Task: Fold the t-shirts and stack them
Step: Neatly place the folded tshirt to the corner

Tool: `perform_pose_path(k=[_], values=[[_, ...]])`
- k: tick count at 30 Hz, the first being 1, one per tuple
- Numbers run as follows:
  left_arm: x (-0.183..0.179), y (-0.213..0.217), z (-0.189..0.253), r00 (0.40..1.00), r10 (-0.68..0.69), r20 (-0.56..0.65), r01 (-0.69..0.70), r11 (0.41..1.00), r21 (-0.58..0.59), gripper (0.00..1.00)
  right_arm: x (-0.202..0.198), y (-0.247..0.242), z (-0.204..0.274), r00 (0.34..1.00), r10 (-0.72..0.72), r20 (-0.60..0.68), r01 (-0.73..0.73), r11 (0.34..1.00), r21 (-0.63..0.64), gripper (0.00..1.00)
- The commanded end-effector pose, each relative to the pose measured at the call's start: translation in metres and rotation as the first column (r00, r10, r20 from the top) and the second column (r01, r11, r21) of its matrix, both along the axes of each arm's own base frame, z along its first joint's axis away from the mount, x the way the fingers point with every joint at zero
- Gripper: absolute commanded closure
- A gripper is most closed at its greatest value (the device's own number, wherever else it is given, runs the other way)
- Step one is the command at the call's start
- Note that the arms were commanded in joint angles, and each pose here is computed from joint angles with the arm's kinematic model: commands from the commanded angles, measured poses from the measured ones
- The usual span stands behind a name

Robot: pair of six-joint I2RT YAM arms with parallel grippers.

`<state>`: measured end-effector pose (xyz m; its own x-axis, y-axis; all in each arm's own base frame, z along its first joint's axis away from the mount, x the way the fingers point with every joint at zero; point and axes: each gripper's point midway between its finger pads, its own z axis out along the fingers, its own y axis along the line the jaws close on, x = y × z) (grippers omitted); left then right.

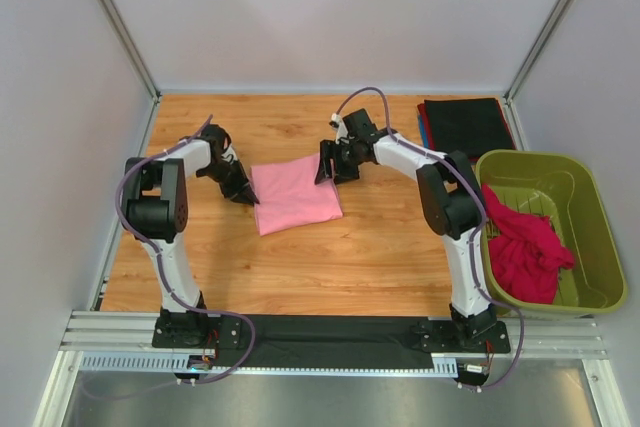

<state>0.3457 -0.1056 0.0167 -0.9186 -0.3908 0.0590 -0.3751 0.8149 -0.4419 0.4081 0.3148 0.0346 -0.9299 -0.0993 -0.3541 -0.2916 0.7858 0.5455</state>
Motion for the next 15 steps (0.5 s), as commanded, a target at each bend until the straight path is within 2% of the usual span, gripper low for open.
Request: perform_pose_path(k=[1, 6, 15], values=[[0.002, 0.006, -0.007, 1.000, -0.002, -0.016, 0.003, 0.998, 0.055, 0.80, -0.025, -0.009, -0.031, 0.999, 0.030, -0.034, -0.034, 0.995, -0.095, 0.36], [0.002, 0.006, -0.008, 0.999, -0.009, -0.033, 0.011, 0.998, 0.067, 0.81, -0.034, -0.011, -0.044, 0.998, 0.010, -0.068, -0.018, 0.994, -0.106, 0.42], [0.000, 0.005, -0.009, 0.998, -0.030, -0.057, 0.036, 0.995, 0.093, 0.81, -0.035, 0.001, -0.050, 0.998, 0.015, -0.054, -0.022, 0.990, -0.140, 0.50]])
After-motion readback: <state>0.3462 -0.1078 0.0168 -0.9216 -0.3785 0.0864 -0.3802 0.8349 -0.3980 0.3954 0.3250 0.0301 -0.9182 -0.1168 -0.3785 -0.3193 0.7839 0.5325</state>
